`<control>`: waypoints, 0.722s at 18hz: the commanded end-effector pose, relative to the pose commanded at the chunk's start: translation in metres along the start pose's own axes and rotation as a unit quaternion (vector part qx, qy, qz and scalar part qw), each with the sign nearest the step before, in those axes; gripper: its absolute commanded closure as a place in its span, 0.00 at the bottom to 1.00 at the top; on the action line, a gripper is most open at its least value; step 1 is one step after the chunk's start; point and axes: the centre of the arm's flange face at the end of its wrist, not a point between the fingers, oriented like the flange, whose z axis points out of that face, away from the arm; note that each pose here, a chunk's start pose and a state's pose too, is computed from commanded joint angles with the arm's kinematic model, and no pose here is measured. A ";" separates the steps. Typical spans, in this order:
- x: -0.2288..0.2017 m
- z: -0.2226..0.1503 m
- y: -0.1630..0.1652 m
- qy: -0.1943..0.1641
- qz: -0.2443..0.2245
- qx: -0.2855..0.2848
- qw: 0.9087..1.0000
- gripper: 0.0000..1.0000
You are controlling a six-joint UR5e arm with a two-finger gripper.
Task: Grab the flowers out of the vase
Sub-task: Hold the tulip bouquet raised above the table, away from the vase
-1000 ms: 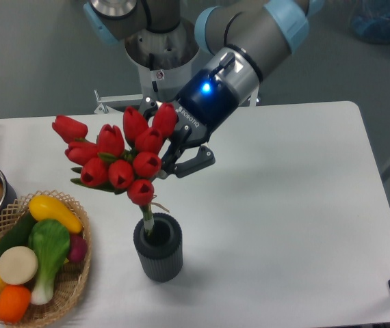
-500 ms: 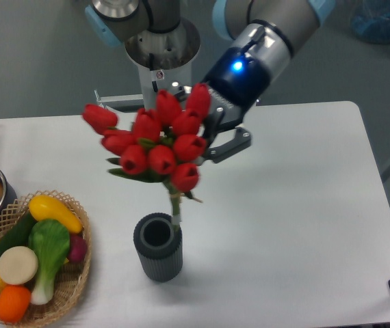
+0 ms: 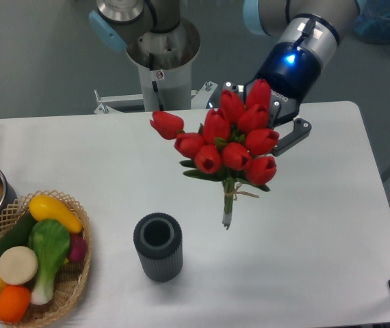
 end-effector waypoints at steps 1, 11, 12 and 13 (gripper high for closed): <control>0.001 0.001 0.003 0.000 -0.002 -0.001 1.000 0.57; 0.000 -0.004 0.008 -0.004 -0.006 -0.002 1.000 0.57; 0.000 -0.004 0.008 -0.004 -0.005 -0.002 1.000 0.57; 0.000 -0.004 0.010 -0.004 -0.006 -0.002 1.000 0.57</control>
